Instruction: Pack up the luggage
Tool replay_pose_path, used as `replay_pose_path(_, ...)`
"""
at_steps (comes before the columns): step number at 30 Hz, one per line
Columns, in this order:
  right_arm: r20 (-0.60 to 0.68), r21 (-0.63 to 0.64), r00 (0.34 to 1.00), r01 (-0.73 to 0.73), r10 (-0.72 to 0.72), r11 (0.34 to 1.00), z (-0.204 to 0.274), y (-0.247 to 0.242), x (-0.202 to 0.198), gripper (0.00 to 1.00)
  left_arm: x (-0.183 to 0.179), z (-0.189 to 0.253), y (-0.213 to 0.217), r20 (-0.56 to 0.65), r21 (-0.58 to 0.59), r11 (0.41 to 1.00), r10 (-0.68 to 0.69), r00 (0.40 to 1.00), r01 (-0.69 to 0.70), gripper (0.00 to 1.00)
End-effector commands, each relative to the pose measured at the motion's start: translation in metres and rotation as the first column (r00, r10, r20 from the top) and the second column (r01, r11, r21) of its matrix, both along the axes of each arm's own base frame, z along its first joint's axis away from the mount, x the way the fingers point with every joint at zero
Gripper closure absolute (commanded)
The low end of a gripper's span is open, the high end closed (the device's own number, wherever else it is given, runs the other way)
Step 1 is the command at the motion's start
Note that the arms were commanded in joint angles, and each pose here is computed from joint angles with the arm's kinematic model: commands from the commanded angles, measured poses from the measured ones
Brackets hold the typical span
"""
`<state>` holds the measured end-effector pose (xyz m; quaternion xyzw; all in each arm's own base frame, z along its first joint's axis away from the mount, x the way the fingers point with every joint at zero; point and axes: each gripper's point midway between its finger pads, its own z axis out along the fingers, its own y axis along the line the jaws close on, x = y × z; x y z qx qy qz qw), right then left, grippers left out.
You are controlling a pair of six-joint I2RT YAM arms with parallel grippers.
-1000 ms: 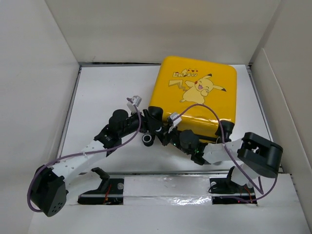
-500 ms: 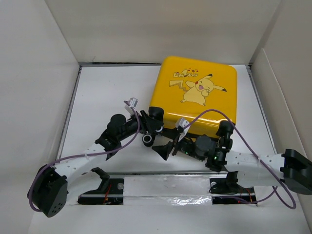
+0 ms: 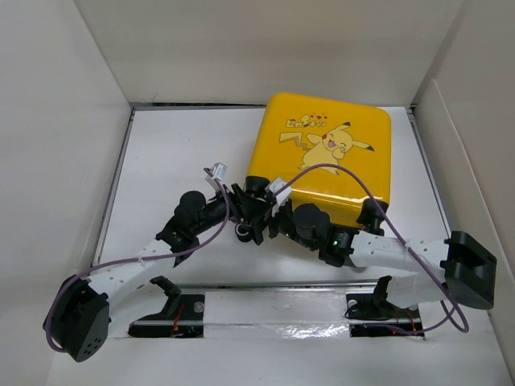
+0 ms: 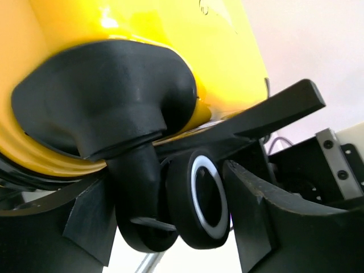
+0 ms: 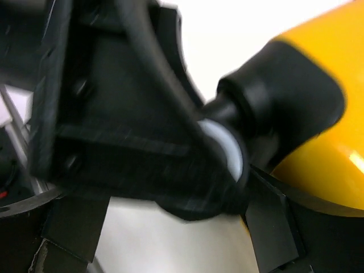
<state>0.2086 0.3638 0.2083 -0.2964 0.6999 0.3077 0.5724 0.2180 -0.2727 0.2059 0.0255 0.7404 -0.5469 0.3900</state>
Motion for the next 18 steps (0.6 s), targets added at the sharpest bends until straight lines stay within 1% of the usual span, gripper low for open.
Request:
replay_pose_path(1,0.068,0.102,0.996,0.049,-0.056,0.994,0.038,0.008,0.017,0.06,-0.024,0.045,-0.009,0.126,-0.115,0.985,-0.112,0.986,0.127,0.36)
replay_pose_path(2,0.07,0.117,0.995,0.064,-0.072,0.991,0.04,0.006,0.022,0.06,-0.025,0.045,-0.009,0.126,-0.117,0.984,-0.116,0.985,0.131,0.35)
replay_pose_path(3,0.085,0.157,0.993,0.069,-0.083,0.985,0.047,0.007,0.023,0.08,-0.026,0.046,-0.009,0.127,-0.12,0.983,-0.121,0.985,0.136,0.34)
replay_pose_path(6,0.096,0.197,0.99,0.083,-0.103,0.977,0.054,0.009,0.027,0.12,-0.028,0.044,-0.009,0.119,-0.123,0.983,-0.124,0.985,0.139,0.33)
replay_pose_path(7,0.092,0.191,0.99,0.087,-0.106,0.978,0.051,0.011,0.029,0.14,-0.028,0.045,-0.009,0.123,-0.123,0.983,-0.124,0.985,0.139,0.33)
replay_pose_path(8,0.094,0.202,0.989,0.096,-0.117,0.975,0.053,0.01,0.03,0.18,-0.028,0.044,-0.009,0.123,-0.12,0.983,-0.122,0.985,0.137,0.33)
replay_pose_path(10,0.094,0.22,0.988,0.1,-0.123,0.97,0.054,0.009,0.031,0.19,-0.028,0.043,-0.008,0.124,-0.115,0.984,-0.118,0.985,0.133,0.33)
replay_pose_path(13,0.086,0.239,0.988,0.105,-0.128,0.965,0.054,0.004,0.028,0.16,-0.026,0.041,-0.006,0.126,-0.108,0.987,-0.103,0.987,0.117,0.33)
replay_pose_path(14,0.078,0.234,0.988,0.114,-0.135,0.966,0.047,-0.001,0.027,0.15,-0.025,0.041,-0.006,0.124,-0.109,0.987,-0.1,0.987,0.114,0.33)
replay_pose_path(15,0.078,0.264,0.985,0.129,-0.155,0.956,0.053,-0.007,0.027,0.16,-0.025,0.04,-0.006,0.126,-0.106,0.988,-0.1,0.987,0.114,0.33)
replay_pose_path(17,0.076,0.283,0.981,0.153,-0.181,0.947,0.054,-0.016,0.036,0.2,-0.025,0.039,-0.007,0.124,-0.104,0.988,-0.105,0.987,0.118,0.34)
replay_pose_path(18,0.071,0.29,0.983,0.142,-0.169,0.947,0.053,-0.016,0.037,0.21,-0.025,0.037,-0.007,0.122,-0.099,0.988,-0.107,0.987,0.12,0.34)
